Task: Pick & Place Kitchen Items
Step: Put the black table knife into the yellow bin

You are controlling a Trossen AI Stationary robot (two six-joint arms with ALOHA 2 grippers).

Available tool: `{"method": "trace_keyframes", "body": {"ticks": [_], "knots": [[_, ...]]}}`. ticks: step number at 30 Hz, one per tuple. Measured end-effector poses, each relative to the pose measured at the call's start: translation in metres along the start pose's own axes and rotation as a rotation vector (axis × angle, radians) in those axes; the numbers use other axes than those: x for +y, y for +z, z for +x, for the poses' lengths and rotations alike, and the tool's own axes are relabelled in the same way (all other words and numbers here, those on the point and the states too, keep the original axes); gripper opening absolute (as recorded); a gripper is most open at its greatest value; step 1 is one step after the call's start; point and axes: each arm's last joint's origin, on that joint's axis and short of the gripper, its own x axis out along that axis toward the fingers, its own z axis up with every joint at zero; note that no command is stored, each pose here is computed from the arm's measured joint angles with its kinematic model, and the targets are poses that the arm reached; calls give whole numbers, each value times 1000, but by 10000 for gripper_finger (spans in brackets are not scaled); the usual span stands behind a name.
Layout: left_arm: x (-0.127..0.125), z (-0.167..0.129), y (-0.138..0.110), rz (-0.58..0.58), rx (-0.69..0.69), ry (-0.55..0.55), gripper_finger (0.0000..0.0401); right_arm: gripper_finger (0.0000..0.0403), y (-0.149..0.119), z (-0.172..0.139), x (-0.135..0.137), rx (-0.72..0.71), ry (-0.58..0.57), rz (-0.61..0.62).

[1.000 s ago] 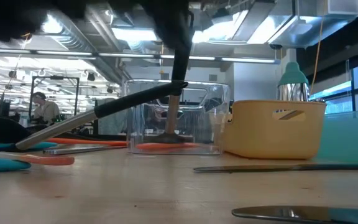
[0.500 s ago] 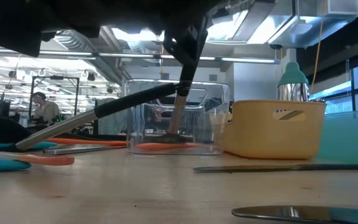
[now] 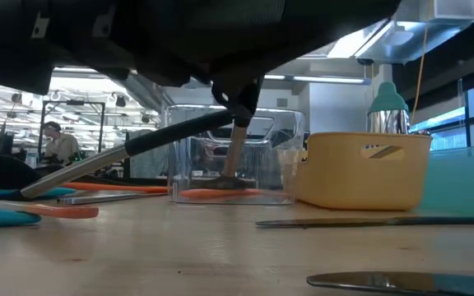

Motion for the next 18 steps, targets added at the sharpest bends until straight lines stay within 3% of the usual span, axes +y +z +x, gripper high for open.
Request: {"method": "trace_keyframes", "body": {"ticks": [18], "knots": [[-3,-1,-2,-12,13,11,2,5,13,11,4,82,16,11]]}}
